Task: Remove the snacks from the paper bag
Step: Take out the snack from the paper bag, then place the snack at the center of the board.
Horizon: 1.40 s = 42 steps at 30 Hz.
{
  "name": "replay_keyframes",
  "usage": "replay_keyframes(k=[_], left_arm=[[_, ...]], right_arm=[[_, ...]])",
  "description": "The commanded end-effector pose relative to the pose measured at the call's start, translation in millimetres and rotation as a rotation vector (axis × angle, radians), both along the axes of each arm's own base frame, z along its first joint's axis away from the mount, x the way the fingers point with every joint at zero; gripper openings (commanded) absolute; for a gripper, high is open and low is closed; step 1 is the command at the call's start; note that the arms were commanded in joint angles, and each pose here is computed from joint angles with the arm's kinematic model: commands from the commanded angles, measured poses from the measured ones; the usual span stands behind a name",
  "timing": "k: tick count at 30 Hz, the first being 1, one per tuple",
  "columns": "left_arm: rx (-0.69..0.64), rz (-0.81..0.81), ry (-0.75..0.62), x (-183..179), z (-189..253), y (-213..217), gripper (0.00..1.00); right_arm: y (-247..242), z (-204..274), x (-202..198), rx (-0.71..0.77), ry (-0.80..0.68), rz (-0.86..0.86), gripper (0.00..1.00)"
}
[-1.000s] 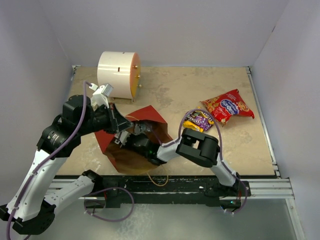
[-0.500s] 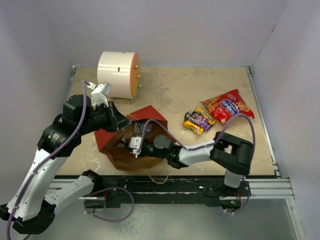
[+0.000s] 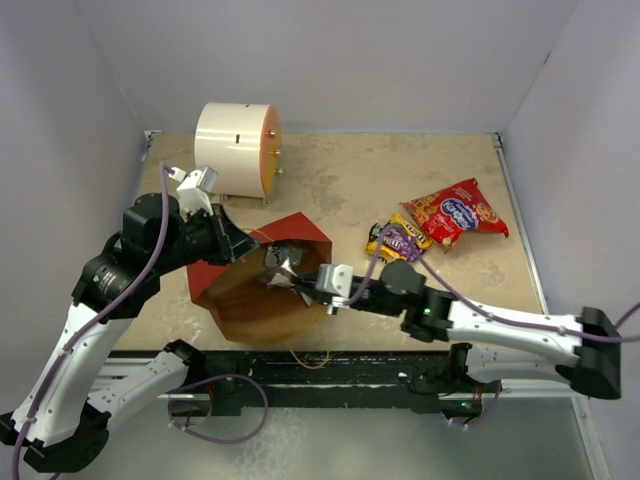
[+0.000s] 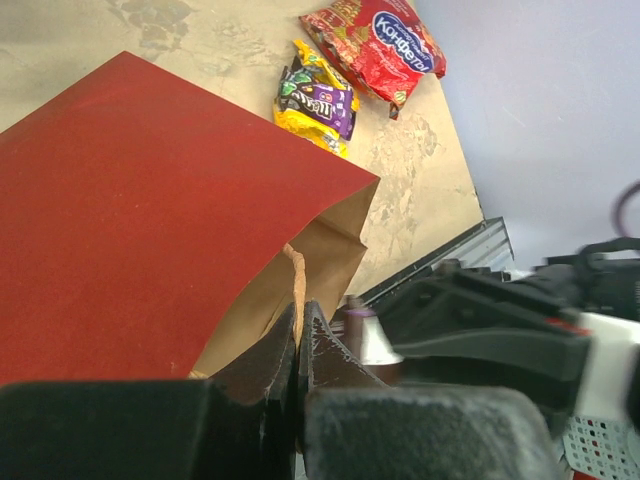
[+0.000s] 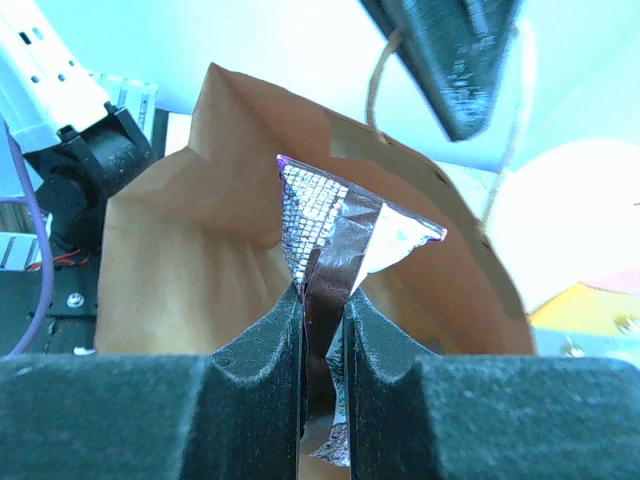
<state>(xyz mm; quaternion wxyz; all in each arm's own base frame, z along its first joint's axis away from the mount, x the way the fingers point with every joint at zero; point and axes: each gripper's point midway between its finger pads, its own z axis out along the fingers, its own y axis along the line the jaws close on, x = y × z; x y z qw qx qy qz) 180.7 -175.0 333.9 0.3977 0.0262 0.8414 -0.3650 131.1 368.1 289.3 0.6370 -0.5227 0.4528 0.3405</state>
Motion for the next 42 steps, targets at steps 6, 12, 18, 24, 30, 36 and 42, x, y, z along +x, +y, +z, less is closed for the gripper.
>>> replay_keyframes(k=[6, 12, 18, 24, 30, 36, 42], left_arm=[[-0.003, 0.044, -0.073, 3.4, 4.5, 8.6, 0.00], [0.042, 0.018, -0.058, 3.7, -3.5, 8.0, 0.00], [0.055, -0.012, -0.068, 5.6, -3.7, 4.2, 0.00], [0.016, -0.086, -0.095, 7.8, -0.2, -11.2, 0.00], [0.007, -0.155, -0.126, 11.7, 0.8, -23.4, 0.00], [-0.028, -0.168, -0.153, 15.2, 7.2, -29.5, 0.00], [0.093, -0.185, -0.218, 19.2, 15.4, -18.7, 0.00]], right_arm=[[-122.2, -4.1, 28.7, -0.227, 0.055, -0.409, 0.18], [-170.3, -15.0, 75.8, -0.350, -0.013, -0.711, 0.17], [-199.1, -35.4, 124.3, -0.319, 0.051, -0.808, 0.17], [-221.0, -107.9, 180.9, -0.503, 0.177, -0.903, 0.09], [-240.2, -145.9, 222.9, -0.604, 0.266, -0.903, 0.07], [-241.7, -160.4, 225.3, -0.689, 0.223, -0.857, 0.13], [-228.4, -171.5, 235.3, -0.709, 0.211, -0.787, 0.22]])
